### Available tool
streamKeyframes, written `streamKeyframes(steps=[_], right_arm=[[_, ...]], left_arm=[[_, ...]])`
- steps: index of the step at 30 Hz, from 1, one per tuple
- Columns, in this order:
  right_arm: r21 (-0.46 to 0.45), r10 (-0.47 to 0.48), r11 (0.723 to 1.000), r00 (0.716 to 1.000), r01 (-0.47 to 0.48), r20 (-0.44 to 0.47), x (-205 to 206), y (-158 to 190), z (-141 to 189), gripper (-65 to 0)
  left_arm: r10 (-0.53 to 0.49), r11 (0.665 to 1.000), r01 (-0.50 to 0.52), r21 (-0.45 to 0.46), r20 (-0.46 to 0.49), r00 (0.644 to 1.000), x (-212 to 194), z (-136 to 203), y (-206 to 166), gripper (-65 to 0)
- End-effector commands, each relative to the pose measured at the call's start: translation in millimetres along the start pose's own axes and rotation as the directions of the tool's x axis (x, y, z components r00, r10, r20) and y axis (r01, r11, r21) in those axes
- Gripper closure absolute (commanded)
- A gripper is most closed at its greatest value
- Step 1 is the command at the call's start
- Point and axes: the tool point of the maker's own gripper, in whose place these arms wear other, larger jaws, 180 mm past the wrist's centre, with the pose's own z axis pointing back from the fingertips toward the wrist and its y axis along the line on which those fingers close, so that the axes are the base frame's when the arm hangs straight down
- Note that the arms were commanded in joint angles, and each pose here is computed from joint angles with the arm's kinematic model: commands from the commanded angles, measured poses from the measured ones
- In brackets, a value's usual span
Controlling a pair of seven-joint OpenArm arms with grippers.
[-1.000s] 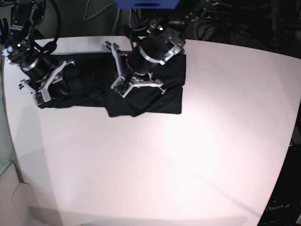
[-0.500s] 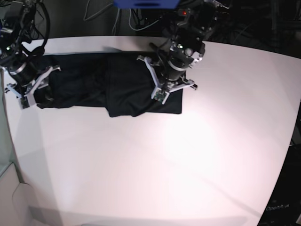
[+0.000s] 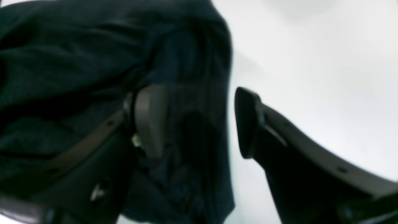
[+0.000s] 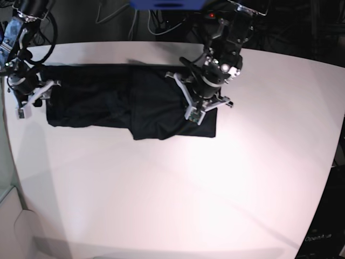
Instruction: Fold the T-shirt properly
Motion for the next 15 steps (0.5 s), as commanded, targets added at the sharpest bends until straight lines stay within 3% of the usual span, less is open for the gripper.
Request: streamKeyframes(steps=[1, 9, 15], right_arm=[[-0.005, 0.005, 1.0, 1.0, -0.005, 0.019, 7, -6, 2, -35.7], [0.005, -0.016, 1.0, 0.999, 0.015, 0.029, 5, -6, -4, -35.7], [0.043, -0.061, 0.997, 0.998, 0.059, 0.028, -3, 16, -12, -35.2]], left_arm=[[-0.018, 0.999, 0.022, 0.045, -0.092, 0.996, -21, 2, 14, 0.0], [-0.015, 0.998, 0.02, 0.051, -0.094, 0.995, -22, 2, 16, 0.0], [-0.015, 0.998, 0.019, 0.051, -0.089, 0.996, -20, 2, 16, 0.0]])
